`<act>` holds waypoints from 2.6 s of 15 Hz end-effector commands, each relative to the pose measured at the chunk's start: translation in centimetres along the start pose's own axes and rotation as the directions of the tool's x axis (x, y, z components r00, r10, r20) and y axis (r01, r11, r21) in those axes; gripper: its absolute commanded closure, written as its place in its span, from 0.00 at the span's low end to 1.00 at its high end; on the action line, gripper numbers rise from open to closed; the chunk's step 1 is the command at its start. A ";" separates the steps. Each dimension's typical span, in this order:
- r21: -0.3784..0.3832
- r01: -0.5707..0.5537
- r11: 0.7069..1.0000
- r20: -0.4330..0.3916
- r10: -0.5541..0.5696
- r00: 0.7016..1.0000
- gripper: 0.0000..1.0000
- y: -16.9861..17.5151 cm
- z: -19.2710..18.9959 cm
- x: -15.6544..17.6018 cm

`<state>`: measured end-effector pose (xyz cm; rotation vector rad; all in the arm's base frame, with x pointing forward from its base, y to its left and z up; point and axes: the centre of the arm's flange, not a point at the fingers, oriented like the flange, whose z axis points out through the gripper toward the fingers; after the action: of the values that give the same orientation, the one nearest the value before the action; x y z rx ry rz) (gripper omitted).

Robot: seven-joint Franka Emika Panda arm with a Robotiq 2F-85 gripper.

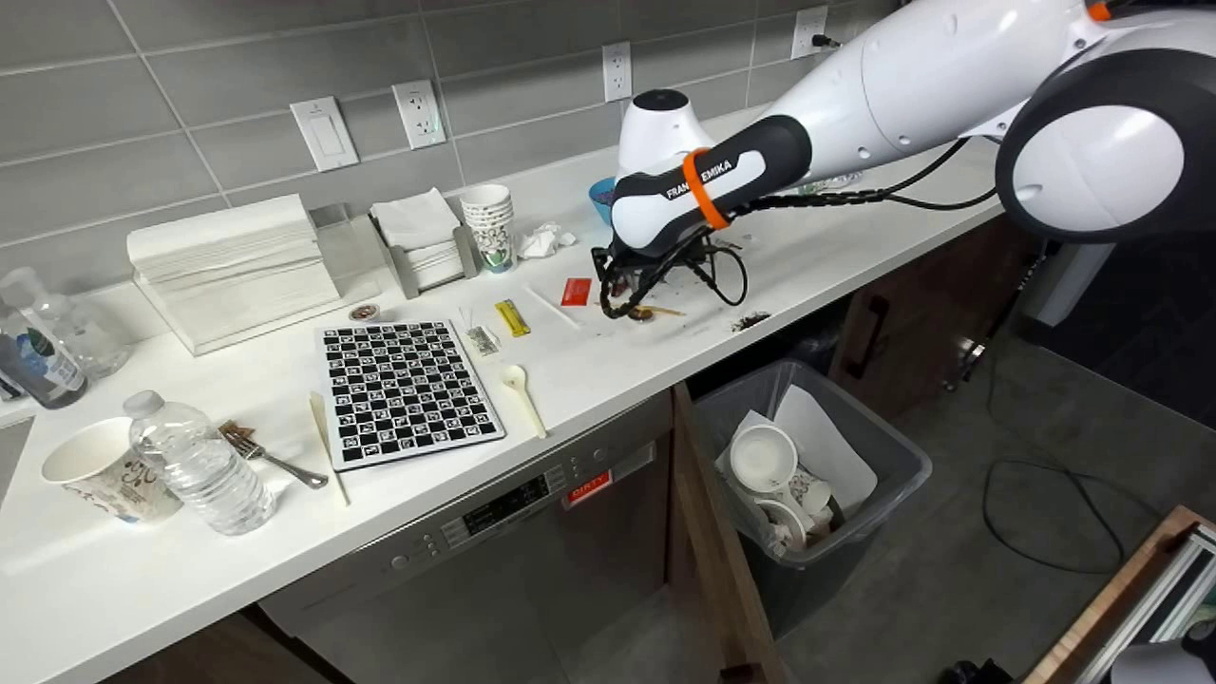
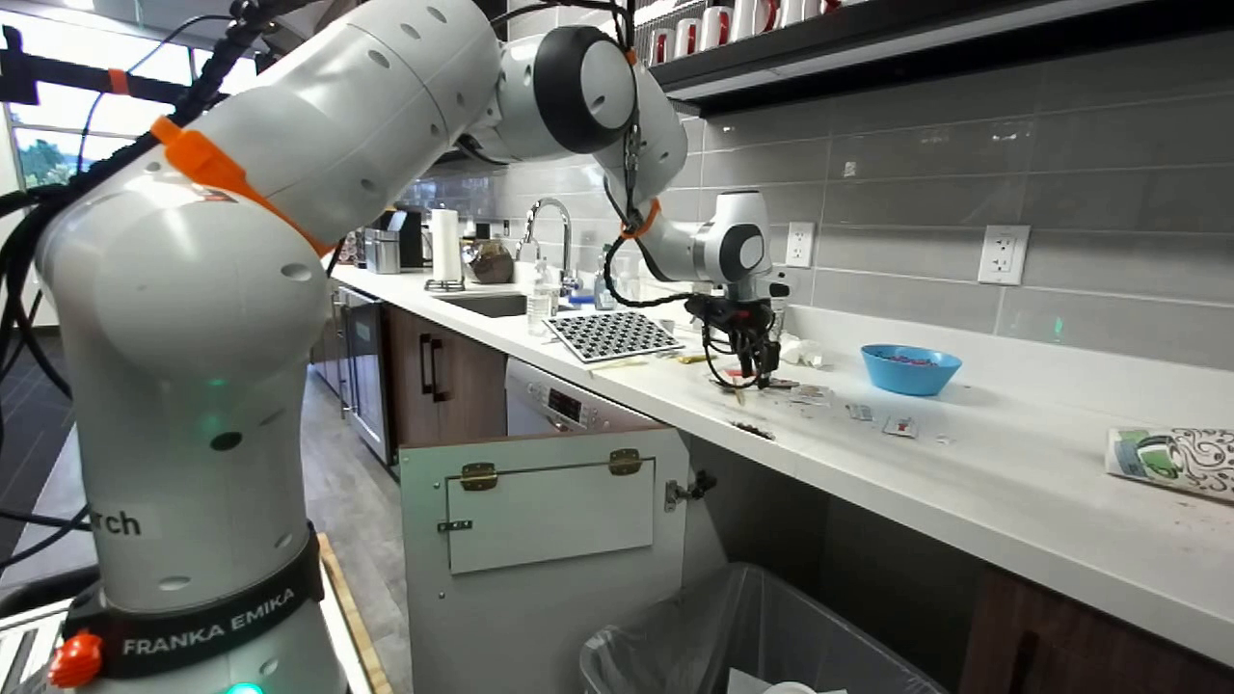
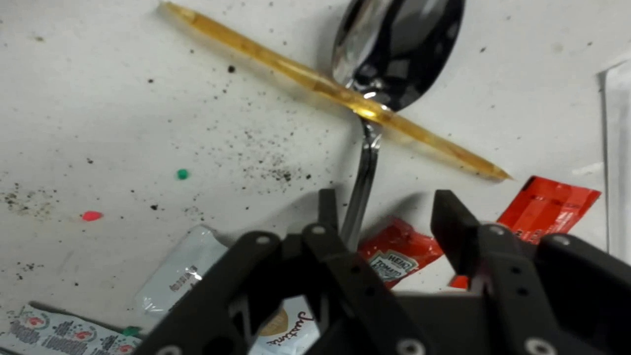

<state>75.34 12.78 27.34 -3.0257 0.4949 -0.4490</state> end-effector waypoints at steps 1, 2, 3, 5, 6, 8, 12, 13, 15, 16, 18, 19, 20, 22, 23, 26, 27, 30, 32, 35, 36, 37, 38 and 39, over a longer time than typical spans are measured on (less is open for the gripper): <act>-0.011 -0.035 0.999 0.004 0.035 0.999 0.73 -0.4 0.7 0.6; -0.012 -0.037 0.999 0.004 0.037 0.999 0.80 -0.3 0.7 0.7; -0.014 -0.039 0.999 0.004 0.039 0.999 0.87 -0.2 0.8 0.7; -0.017 -0.043 0.999 0.002 0.043 0.999 0.96 -0.1 0.8 0.9; -0.019 -0.045 0.999 0.001 0.045 0.999 1.00 -0.1 0.8 0.9; -0.021 -0.047 0.999 0.003 0.047 0.999 0.97 0.0 0.8 1.0; -0.017 -0.042 0.999 0.006 0.043 0.999 0.97 0.1 0.5 0.9; -0.015 -0.038 0.999 0.003 0.038 0.999 0.97 0.0 0.2 0.8; -0.008 -0.029 1.000 0.000 0.029 1.000 0.97 0.0 -0.4 0.5; -0.006 -0.026 1.000 -0.006 0.026 1.000 0.97 0.0 -0.6 0.4; -0.001 -0.023 1.000 -0.003 0.023 1.000 0.97 0.0 -1.0 0.2; 0.000 -0.022 1.000 -0.005 0.022 1.000 0.97 0.0 -1.2 0.2; -0.001 -0.020 1.000 -0.006 0.020 1.000 0.97 0.0 -1.4 0.1; -0.003 -0.017 1.000 -0.009 0.017 1.000 0.97 -0.1 -1.6 0.0; -0.005 -0.012 1.000 -0.009 0.012 1.000 0.97 0.0 -1.7 -0.1; -0.011 -0.009 1.000 -0.010 0.009 1.000 0.97 0.0 -2.3 -0.7; -0.019 -0.007 1.000 -0.009 0.007 1.000 0.97 0.0 -2.6 -1.1; -0.031 -0.003 1.000 -0.015 0.002 1.000 0.97 0.2 -3.5 -2.3; -0.039 0.006 0.999 -0.015 -0.006 1.000 0.97 0.3 -4.1 -3.1; -0.050 0.012 0.999 -0.021 -0.013 1.000 0.97 0.8 -5.1 -4.4; -0.050 0.017 0.999 -0.026 -0.018 1.000 0.97 1.0 -5.5 -4.8; -0.047 0.018 0.999 -0.031 -0.020 0.999 0.97 1.2 -5.9 -5.2; -0.043 0.023 0.999 -0.040 -0.025 0.999 0.97 1.4 -6.2 -5.6; -0.036 0.027 0.999 -0.048 -0.029 0.998 0.97 1.6 -6.6 -5.9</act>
<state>71.11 13.68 31.17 -3.0705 0.4651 -0.4771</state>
